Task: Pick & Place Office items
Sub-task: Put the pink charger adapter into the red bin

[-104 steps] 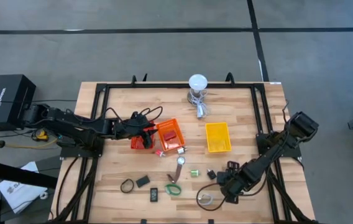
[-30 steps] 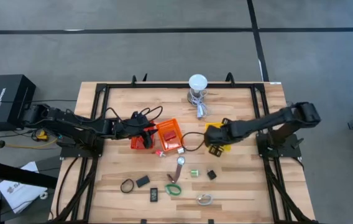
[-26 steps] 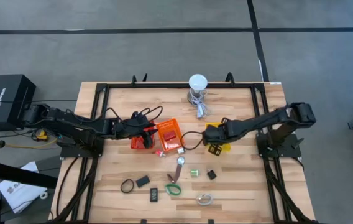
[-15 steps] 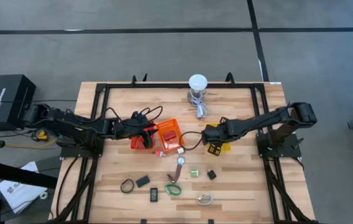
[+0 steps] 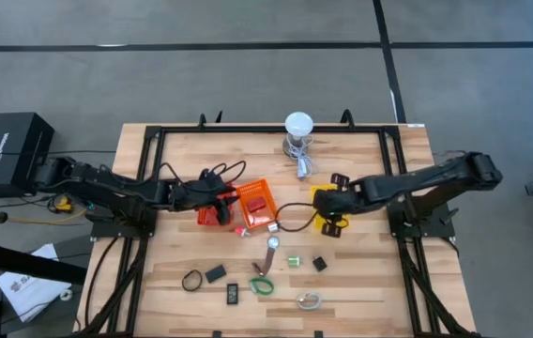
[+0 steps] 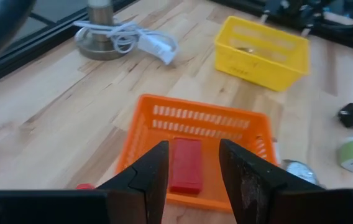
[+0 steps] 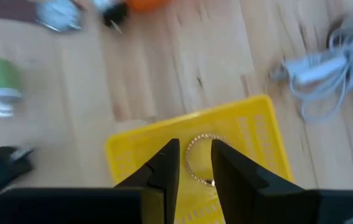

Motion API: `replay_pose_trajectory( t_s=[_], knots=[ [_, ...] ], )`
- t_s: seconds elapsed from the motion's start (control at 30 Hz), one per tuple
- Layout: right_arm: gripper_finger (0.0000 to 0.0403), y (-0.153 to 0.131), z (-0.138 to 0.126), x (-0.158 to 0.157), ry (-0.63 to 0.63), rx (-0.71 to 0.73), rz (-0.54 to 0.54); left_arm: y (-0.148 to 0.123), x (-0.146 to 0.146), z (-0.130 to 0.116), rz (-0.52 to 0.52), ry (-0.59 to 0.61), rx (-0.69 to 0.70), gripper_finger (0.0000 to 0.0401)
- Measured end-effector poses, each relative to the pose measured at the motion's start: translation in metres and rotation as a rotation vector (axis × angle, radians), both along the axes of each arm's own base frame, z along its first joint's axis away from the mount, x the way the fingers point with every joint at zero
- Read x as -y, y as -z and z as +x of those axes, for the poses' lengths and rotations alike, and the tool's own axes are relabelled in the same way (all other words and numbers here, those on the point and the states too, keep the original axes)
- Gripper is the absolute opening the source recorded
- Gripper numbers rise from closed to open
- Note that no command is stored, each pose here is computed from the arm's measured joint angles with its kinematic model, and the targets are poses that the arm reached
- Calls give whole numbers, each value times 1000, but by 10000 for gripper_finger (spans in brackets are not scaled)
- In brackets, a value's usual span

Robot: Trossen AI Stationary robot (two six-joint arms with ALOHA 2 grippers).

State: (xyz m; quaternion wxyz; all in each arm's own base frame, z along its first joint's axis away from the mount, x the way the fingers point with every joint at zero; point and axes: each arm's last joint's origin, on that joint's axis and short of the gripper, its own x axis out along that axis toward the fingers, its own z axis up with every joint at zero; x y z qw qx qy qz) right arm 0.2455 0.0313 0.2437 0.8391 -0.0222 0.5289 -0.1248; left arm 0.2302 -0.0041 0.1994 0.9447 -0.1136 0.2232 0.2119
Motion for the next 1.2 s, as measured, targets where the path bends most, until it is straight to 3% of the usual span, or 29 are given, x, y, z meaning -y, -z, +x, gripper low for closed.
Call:
replay_pose_trajectory(
  t_s=[0.23,0.33,0.43,0.63,0.87,1.03,1.2],
  knots=[
    [84,-18,-17,6,-200,310,87,-5,17,2,-8,73,64,135],
    [84,-4,-27,10,-256,442,146,-6,26,2,-11,113,77,135],
    [84,15,-35,14,-233,543,175,-8,40,0,-16,170,96,135],
    [82,45,-43,20,-233,697,150,-10,72,2,-40,294,182,135],
    [82,52,-40,25,-232,686,120,8,100,15,-20,388,196,135],
    [82,51,-40,25,-234,700,119,10,111,42,51,454,139,135],
    [82,50,-39,24,-235,717,118,-2,113,64,111,568,-75,137]
  ],
)
